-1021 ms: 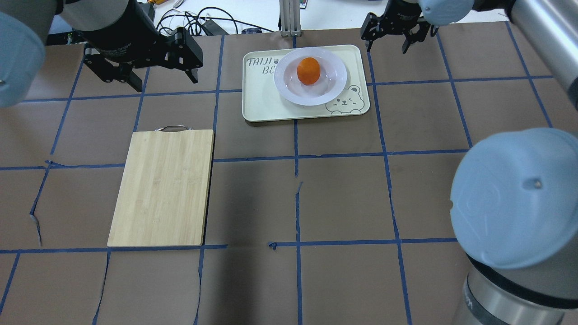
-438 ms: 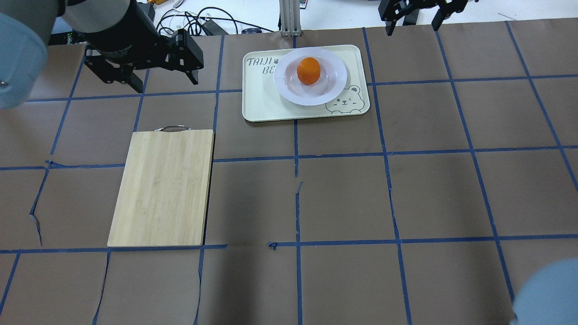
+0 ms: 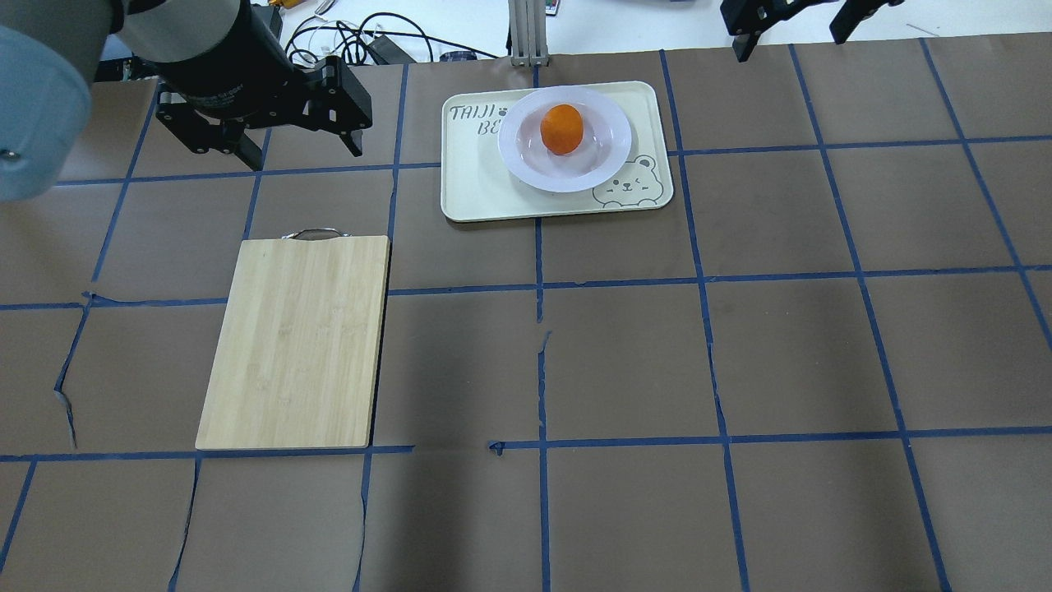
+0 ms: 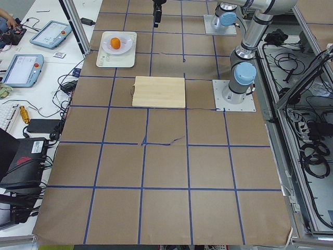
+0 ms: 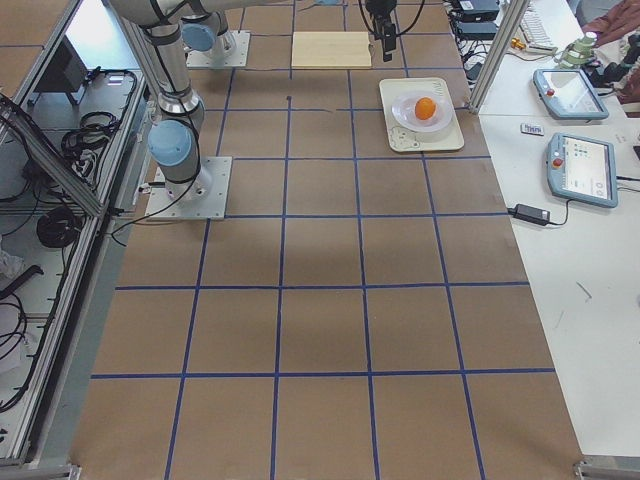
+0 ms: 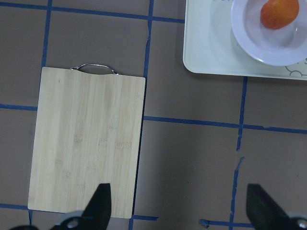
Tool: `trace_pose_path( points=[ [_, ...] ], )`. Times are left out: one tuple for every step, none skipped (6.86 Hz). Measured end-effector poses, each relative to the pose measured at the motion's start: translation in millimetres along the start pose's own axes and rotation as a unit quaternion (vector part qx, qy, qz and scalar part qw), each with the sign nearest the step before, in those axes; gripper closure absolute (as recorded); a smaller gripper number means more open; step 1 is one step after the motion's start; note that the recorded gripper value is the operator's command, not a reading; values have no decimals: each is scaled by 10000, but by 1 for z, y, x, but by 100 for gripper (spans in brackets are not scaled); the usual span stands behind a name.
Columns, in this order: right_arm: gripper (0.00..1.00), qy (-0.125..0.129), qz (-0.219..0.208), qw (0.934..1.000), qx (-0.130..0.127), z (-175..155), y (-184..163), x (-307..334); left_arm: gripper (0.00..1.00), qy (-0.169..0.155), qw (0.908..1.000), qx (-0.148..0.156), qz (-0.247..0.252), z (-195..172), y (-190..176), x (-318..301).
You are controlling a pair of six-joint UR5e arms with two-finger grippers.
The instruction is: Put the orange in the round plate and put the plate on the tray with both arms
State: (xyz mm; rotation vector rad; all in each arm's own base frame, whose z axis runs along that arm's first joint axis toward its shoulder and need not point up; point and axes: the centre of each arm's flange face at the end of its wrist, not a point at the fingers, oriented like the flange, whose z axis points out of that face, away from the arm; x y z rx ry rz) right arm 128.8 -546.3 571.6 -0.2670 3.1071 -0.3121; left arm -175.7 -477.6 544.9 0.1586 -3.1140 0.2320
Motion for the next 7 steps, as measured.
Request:
trace_pose_path(
  points=[
    [0,109,44,9999,-79,4,10,1,0,1,10000,-15,7,-1,0,0],
    [0,274,107,9994,-204,14,18,3,0,-1,10000,-54,21,-1,0,-1],
    [0,332,229,9987,-311,24,28,3,0,-7,9999,-113,78,-1,-1,-1],
    [0,325,347,9983,-334,28,39,0,0,-20,9996,-213,197,0,-1,-2],
    [0,288,413,9983,-294,29,46,-1,0,-28,9990,-304,312,0,-2,-2],
    [0,238,448,9986,-121,25,45,-3,0,-27,9987,-353,361,-1,-3,-1],
    [0,220,469,9986,111,20,42,-2,0,-33,9985,-389,381,0,-1,-2]
  ],
)
